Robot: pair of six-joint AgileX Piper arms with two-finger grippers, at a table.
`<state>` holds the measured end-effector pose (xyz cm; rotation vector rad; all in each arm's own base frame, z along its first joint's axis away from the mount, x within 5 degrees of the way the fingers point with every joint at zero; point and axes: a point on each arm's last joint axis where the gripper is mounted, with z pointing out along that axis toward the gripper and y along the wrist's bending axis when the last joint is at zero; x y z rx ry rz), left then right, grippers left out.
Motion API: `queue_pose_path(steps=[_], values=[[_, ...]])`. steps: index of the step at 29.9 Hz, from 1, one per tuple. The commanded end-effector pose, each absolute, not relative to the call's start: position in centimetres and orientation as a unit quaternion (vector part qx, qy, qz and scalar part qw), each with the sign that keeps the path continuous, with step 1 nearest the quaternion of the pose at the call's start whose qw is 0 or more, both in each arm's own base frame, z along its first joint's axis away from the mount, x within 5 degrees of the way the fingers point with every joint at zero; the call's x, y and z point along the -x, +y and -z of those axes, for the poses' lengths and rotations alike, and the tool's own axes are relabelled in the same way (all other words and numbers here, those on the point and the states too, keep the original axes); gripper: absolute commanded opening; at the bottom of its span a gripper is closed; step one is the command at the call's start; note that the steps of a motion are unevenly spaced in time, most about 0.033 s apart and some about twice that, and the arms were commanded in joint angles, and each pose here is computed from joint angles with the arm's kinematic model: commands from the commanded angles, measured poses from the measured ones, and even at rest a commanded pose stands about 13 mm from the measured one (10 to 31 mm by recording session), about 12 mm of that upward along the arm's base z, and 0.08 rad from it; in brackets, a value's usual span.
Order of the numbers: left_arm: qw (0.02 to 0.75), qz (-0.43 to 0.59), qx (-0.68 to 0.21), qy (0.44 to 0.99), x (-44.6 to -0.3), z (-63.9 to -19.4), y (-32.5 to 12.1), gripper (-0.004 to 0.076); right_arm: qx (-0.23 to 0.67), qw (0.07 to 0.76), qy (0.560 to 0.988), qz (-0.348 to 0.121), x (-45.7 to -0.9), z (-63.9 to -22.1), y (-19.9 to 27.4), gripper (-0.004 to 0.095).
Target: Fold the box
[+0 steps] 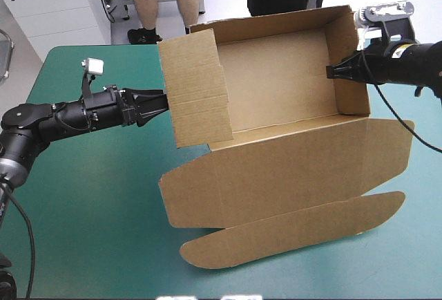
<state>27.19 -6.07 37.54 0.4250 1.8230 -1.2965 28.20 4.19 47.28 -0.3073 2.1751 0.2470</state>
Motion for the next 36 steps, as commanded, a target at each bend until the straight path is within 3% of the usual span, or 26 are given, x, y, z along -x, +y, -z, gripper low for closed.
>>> queue_pose_path(steps=[1, 6, 12, 22, 29, 36], values=[[0.429, 0.572, -0.197, 0.671, -25.5, -40.4, -6.7, 0.0618, 0.115, 0.514, 0.844, -0.100, -27.3, -49.6, 5.0, -0.0012], [0.429, 0.572, -0.196, 0.671, -25.5, -40.5, -6.7, 0.0618, 0.114, 0.532, 0.831, -0.114, -27.3, -50.0, 6.1, -0.0012], [0.432, 0.584, -0.194, 0.659, -25.4, -40.8, -6.9, 0.0631, 0.111, 0.538, 0.830, -0.099, -27.3, -50.0, 6.5, -0.0012], [0.433, 0.581, -0.257, 0.639, -24.7, -42.6, -9.1, 0.0631, 0.107, 0.542, 0.828, -0.096, -27.1, -50.1, 7.7, -0.0012], [0.436, 0.538, -0.251, 0.677, -25.1, -43.5, -9.2, 0.0631, 0.096, 0.554, 0.820, -0.105, -27.3, -50.3, 7.8, -0.0012], [0.450, 0.432, -0.233, 0.746, -25.6, -45.0, -11.1, 0.0631, 0.086, 0.546, 0.826, -0.112, -28.3, -49.6, 8.0, -0.0012]])
